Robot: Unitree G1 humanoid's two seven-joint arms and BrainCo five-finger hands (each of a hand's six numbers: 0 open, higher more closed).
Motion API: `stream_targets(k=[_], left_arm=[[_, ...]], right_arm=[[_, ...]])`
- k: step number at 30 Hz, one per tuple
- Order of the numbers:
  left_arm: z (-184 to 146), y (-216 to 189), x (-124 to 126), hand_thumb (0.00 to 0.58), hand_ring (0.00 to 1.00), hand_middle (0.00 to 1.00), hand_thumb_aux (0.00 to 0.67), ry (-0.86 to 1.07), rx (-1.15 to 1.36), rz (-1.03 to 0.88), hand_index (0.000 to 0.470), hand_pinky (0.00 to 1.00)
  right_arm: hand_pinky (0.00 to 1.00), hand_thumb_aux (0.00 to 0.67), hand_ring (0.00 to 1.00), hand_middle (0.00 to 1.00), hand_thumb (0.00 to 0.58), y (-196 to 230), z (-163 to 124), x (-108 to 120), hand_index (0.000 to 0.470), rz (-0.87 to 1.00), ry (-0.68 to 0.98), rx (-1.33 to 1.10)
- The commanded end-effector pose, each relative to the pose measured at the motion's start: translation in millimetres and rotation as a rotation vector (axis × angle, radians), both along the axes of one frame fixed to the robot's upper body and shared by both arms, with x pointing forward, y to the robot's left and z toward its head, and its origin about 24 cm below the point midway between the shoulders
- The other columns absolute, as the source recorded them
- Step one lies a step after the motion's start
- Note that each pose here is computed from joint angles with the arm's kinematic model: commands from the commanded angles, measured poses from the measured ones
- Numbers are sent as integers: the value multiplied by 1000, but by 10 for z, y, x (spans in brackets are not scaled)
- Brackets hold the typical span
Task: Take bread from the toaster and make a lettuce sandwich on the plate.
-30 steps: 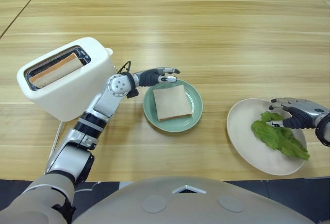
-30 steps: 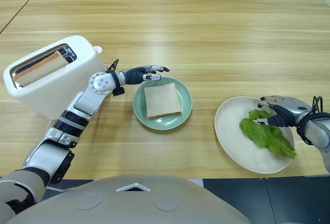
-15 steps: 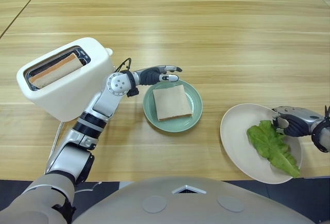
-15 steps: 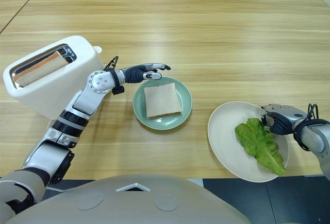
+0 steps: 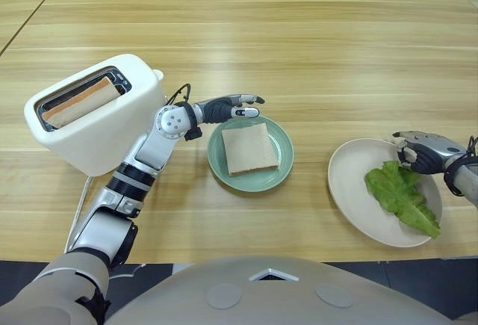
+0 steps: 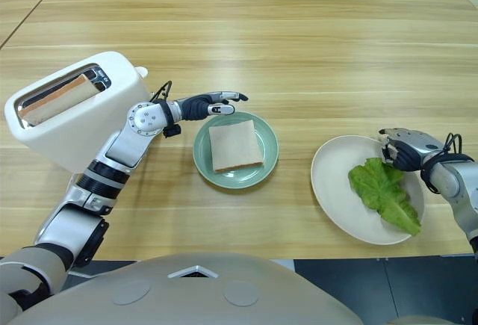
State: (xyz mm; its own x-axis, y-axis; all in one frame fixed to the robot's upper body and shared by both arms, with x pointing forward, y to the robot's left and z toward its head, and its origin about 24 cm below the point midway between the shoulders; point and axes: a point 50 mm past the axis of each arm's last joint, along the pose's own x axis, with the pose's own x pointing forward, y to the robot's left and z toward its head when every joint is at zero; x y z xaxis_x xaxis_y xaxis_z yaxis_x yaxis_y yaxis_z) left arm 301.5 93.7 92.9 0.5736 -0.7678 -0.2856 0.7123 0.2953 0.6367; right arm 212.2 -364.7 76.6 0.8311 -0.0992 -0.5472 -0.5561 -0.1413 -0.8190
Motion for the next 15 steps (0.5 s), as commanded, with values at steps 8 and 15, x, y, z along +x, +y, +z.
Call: stream_targets(k=[8,15], left_arm=[[-25,16,39,0,0,0,0,0,10,15,0,0],[-31,29,47,0,0,0,0,-2,11,19,0,0]], right_arm=[[0,670,0,0,580,-81,-26,255,470,28,-106,-47],[0,147,0,0,227,-203,427,191,103,45,-219,-51]])
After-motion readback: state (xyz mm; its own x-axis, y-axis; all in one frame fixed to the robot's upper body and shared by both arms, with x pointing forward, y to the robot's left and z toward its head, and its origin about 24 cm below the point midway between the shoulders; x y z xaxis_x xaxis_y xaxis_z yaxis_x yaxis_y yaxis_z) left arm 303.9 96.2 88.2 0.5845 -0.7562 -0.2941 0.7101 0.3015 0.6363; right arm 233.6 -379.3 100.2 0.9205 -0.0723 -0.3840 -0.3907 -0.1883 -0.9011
